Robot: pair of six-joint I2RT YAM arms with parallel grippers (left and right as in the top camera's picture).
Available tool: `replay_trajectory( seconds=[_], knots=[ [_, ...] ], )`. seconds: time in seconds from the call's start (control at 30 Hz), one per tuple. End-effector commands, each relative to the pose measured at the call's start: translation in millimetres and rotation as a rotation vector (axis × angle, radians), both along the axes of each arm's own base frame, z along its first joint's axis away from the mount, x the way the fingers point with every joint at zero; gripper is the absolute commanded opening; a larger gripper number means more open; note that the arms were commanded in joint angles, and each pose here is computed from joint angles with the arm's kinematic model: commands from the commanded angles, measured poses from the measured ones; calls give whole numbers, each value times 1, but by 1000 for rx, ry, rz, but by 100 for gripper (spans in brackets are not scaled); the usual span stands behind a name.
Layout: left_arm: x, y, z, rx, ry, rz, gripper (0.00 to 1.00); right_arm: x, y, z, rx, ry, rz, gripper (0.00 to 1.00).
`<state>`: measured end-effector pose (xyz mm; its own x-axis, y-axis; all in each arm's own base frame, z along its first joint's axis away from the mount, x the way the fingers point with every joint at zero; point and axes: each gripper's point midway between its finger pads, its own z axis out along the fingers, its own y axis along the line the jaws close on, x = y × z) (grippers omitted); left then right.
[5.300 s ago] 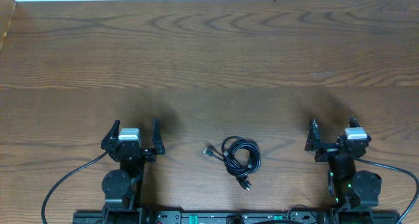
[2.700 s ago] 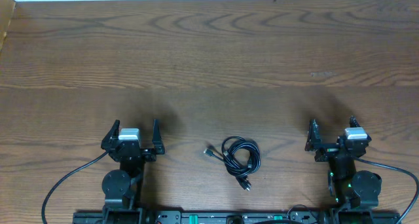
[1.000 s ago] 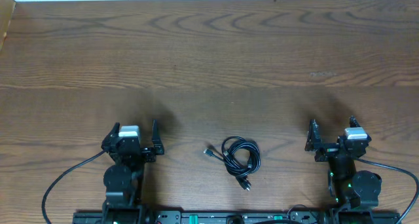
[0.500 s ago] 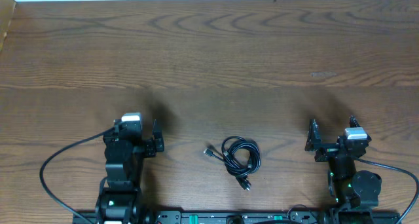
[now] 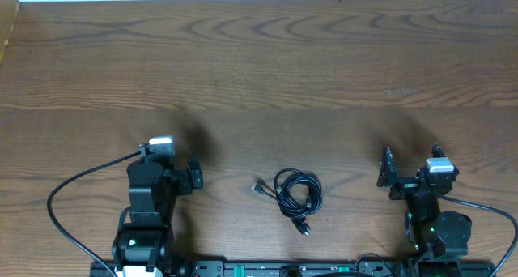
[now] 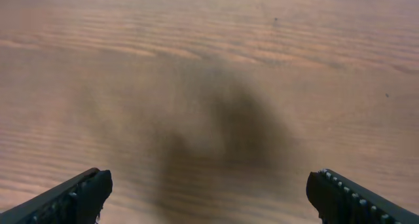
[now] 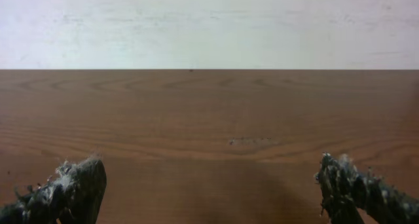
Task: Untangle cables
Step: 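Reach the left gripper down over the coiled black cable and grasp it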
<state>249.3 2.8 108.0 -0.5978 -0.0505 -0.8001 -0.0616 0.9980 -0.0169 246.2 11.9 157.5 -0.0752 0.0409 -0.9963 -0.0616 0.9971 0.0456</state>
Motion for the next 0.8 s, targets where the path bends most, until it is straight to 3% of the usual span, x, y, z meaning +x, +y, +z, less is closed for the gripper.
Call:
replay_trajectory(
  seconds=[0.0, 0.47, 0.77],
  knots=[
    [1, -8, 12, -49, -5, -23, 100, 0, 0, -1, 9, 1, 0, 99],
    [-23, -10, 33, -30, 119, -53, 100, 0, 0, -1, 9, 1, 0, 99],
    [-27, -39, 49, -90, 108, -183, 100, 0, 0, -1, 9, 1, 0, 99]
  ],
)
